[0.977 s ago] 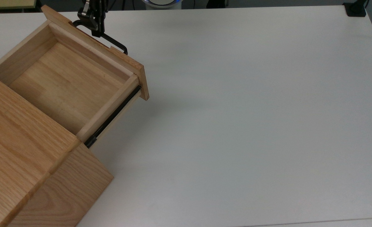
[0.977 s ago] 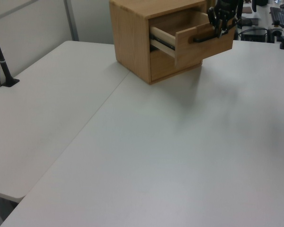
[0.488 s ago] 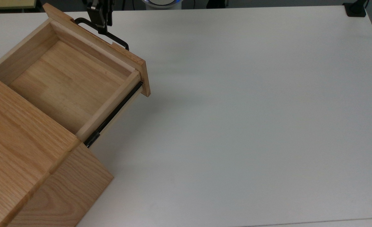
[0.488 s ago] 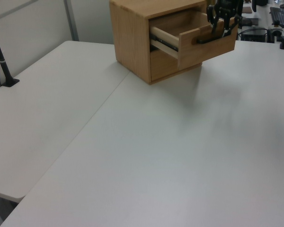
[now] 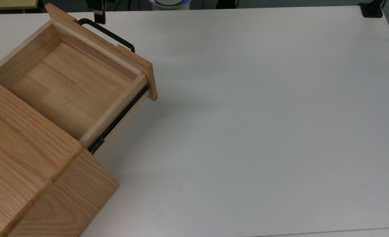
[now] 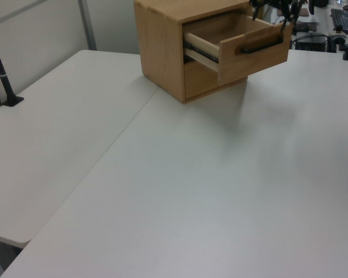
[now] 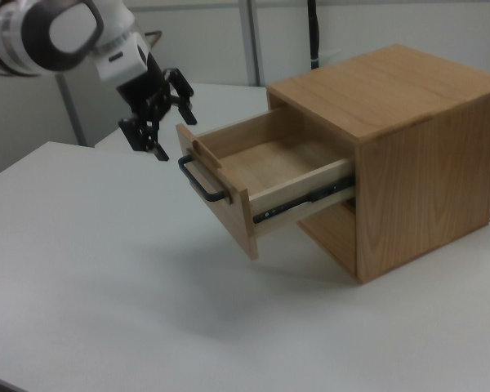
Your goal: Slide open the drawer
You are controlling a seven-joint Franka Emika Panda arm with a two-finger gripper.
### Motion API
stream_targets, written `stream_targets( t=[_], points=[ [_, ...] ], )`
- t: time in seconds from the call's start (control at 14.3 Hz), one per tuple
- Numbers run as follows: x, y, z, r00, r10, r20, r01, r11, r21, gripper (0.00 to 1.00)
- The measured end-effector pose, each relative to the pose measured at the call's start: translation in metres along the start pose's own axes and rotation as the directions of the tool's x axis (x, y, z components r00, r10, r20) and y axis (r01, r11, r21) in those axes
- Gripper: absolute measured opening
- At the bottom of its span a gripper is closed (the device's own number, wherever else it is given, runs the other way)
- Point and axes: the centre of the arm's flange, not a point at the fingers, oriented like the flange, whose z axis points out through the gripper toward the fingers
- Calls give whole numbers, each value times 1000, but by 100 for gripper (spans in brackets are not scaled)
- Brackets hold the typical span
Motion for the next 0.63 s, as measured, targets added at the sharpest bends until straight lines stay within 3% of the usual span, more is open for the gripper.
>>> stream_targets(
  t=[0.14,0.28,0.49,0.63],
  points=[
    [-7,-2,-17,990,-143,13,143,990,-10,100],
    [-23,-2,-27,953,-302,30,302,953,-10,100],
    [-59,-5,-27,865,-499,55,501,866,-9,100],
    [-81,-9,-18,767,-637,76,640,768,-10,100]
  ],
)
